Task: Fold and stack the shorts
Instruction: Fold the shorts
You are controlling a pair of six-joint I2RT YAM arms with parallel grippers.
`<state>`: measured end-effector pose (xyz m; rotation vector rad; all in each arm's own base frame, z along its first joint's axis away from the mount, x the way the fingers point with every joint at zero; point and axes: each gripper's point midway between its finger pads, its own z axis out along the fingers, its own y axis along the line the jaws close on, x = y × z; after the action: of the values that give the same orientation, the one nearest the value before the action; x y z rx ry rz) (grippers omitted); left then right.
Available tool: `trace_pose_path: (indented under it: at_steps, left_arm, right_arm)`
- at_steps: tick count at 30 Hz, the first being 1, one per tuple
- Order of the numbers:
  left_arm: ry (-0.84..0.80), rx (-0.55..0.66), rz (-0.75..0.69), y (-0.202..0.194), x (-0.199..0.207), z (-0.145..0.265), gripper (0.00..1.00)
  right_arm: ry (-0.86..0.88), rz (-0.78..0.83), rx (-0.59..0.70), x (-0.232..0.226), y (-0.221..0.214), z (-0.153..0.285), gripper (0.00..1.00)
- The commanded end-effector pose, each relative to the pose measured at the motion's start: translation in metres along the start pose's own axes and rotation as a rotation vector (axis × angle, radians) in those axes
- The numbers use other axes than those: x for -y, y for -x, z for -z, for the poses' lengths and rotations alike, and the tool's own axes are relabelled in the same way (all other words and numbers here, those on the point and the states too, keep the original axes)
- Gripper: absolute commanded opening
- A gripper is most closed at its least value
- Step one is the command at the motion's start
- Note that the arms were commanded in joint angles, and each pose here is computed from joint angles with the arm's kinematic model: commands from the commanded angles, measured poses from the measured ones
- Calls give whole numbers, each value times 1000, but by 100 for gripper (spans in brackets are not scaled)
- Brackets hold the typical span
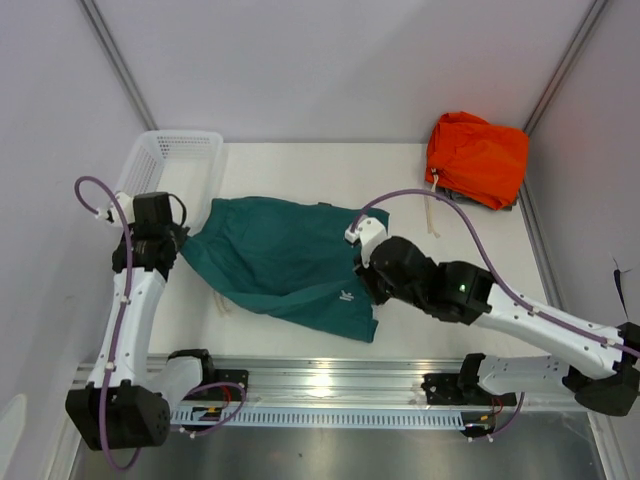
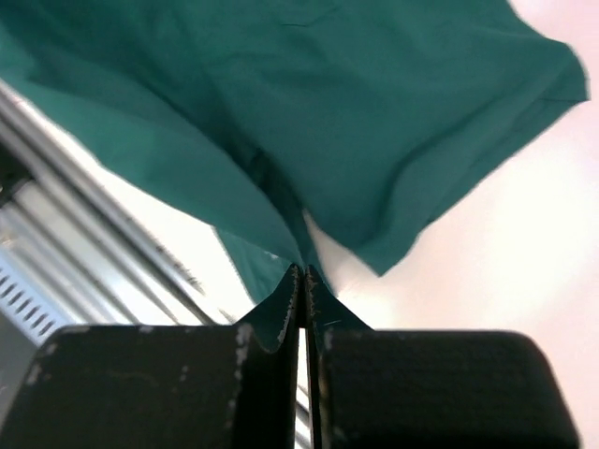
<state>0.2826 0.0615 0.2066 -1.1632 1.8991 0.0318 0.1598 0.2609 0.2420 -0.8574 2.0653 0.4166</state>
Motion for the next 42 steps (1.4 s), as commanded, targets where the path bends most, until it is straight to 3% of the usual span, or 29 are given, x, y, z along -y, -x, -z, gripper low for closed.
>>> trace_pose_path:
  at_steps: [1,6,22,42]
  left_arm:
    - [-62,49,57,27,30,-2,0]
    - [26,4,51,27,37,-23,0]
    - [47,-64,159,37,84,-57,0]
    - [2,-95,243,29,126,-96,0]
  right_arm:
    - [34,27,28,16,26,-3,0]
    - [-36,-22,33,43,48,-17,0]
    - [-183,-198,91,140,86,-52,0]
    - [-312,-276,-1,217,62,-136,0]
